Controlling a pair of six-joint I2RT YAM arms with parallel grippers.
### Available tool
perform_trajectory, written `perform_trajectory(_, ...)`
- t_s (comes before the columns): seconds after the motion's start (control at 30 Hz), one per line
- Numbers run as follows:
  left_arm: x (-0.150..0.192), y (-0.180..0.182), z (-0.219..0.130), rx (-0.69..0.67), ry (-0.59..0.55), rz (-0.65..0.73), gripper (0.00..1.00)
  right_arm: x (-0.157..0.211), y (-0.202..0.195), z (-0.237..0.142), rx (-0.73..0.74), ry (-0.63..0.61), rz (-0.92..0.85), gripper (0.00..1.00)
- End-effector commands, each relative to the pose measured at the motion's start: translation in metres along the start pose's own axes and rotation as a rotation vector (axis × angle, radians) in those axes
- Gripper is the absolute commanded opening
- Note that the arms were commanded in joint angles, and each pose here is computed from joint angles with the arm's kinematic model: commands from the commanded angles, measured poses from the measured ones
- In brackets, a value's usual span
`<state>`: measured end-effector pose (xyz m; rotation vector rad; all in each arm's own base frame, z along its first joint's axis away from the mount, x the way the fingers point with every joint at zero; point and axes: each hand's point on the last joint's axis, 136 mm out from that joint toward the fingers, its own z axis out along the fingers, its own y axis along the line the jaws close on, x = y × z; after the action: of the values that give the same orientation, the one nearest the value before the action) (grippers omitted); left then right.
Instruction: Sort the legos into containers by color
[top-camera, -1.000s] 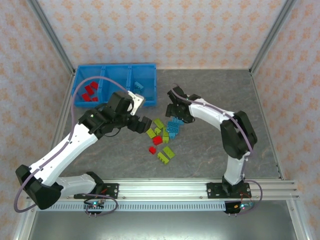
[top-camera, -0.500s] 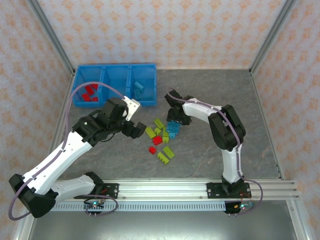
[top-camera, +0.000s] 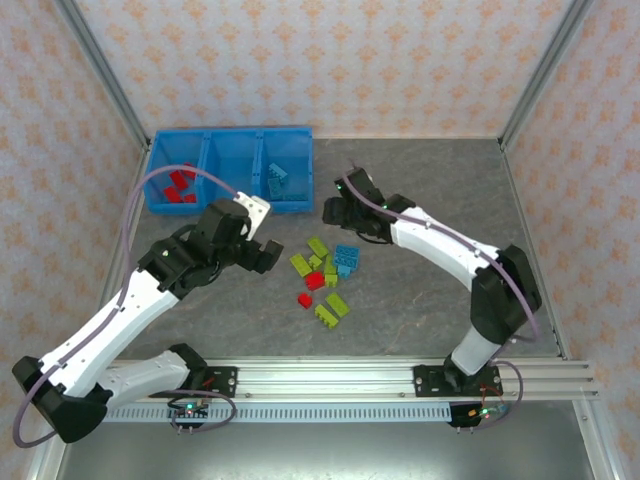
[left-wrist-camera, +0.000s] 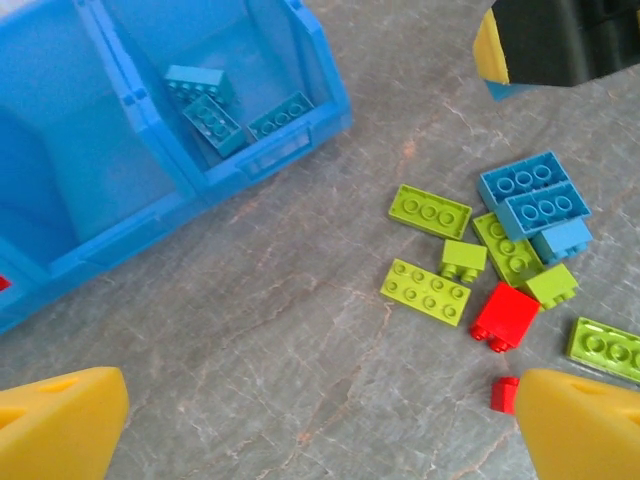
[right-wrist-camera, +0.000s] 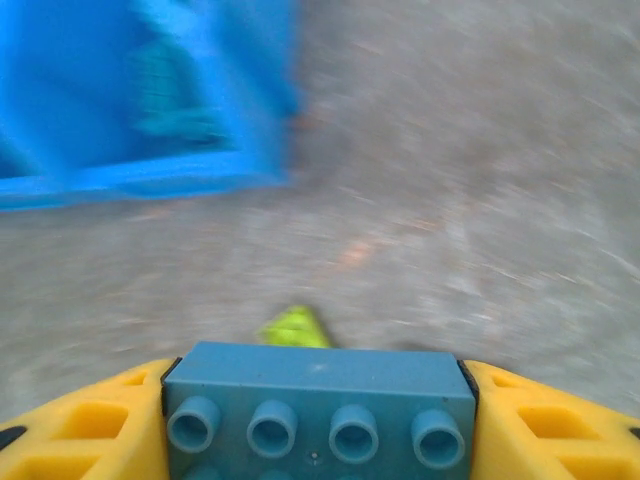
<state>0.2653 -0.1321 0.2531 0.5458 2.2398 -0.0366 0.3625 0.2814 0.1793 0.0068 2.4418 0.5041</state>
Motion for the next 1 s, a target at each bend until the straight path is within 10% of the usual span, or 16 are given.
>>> perform_trajectory(0.0,-0.008,0.018,-0.007,-0.090,-0.065,-0.027,1.00,-0.021,0.057,-0.002,-0.128,-0.104,-0.120,0.55)
perform_trajectory(0.6,-0.008,0.031,-0.018,-0.153,-0.128,-0.015,1.00,-0.085,0.105,0.159,-0.101,-0.052,-0.065,0.63)
perform_trajectory(0.97,-0.005,0.034,-0.013,-0.176,-0.108,-0.003,1.00,-0.100,0.121,0.137,-0.158,-0.061,-0.073,0.79)
